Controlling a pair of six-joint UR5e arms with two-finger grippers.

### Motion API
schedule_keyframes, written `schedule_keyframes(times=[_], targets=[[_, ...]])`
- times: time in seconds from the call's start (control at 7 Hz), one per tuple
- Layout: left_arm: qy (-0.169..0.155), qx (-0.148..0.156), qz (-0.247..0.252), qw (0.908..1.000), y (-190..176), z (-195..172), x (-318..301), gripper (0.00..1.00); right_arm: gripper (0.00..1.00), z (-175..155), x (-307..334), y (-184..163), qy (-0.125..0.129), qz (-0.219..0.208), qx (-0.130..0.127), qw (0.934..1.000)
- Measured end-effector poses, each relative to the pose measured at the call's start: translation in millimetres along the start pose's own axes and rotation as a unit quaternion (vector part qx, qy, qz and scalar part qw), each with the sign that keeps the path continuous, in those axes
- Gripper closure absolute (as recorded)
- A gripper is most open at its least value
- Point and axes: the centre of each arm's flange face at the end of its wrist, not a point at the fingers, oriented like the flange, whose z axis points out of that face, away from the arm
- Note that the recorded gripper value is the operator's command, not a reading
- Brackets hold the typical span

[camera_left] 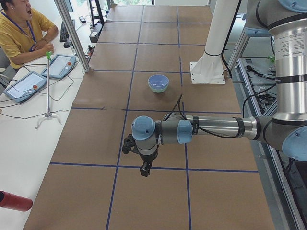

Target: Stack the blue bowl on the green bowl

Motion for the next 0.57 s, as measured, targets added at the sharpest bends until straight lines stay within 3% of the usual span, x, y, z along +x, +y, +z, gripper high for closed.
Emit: schedule_keyframes(times=[0.57], targets=[[-0.002,0.005,0.007,1.0000,-1.3,-4.5,4.3,0.00,0.00,0.0,0.0,0.0,0.000,0.000,0.000,1.0000]])
